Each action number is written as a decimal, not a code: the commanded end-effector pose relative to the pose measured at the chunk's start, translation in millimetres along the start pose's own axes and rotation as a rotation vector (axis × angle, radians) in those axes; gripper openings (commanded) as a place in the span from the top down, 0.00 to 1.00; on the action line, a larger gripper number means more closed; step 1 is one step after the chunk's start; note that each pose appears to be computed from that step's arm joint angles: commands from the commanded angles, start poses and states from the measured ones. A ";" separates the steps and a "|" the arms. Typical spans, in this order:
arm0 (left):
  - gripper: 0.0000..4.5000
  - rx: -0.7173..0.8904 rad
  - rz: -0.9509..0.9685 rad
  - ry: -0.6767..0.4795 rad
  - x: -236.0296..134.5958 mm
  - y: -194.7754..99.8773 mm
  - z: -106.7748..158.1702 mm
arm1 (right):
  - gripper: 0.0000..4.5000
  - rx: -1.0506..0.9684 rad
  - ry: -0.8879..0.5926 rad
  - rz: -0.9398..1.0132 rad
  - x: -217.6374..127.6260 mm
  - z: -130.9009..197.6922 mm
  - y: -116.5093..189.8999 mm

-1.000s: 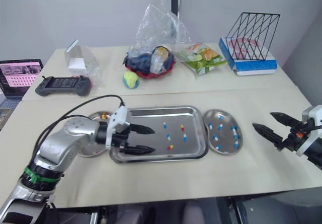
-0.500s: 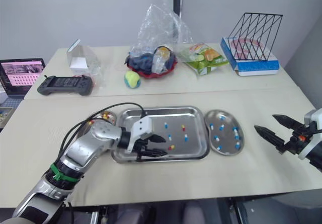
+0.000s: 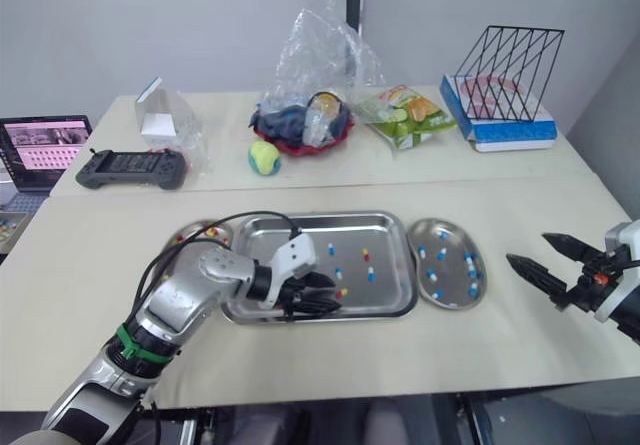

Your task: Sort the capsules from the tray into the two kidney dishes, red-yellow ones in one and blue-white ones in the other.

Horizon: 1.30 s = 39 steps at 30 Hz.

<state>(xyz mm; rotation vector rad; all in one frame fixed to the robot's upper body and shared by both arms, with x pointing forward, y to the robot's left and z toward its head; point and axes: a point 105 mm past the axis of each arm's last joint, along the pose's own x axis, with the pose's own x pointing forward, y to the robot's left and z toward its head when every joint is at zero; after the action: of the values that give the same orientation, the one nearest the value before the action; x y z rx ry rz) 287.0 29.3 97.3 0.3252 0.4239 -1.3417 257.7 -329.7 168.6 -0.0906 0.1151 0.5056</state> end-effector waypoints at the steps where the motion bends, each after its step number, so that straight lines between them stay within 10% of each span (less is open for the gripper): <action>1: 0.47 0.032 -0.004 -0.011 3.1 -3.5 9.3 | 0.00 -0.045 -0.051 0.004 -4.3 20.0 2.2; 19: 0.47 0.071 0.032 0.023 25.8 6.9 2.9 | 0.00 -0.054 -0.045 0.011 -3.0 21.4 7.9; 27: 0.99 0.091 0.042 0.046 23.1 8.0 -0.3 | 0.00 -0.060 -0.026 0.005 -1.5 19.4 6.9; 39: 0.99 0.111 0.058 -0.080 3.5 9.7 31.9 | 0.00 -0.061 -0.026 0.018 2.8 20.3 7.1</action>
<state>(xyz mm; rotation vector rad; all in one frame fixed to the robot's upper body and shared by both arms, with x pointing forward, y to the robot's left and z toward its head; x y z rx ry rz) 301.2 16.4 99.9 0.3936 0.3580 -1.3061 258.1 -321.1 175.2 -0.1041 0.1024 0.5195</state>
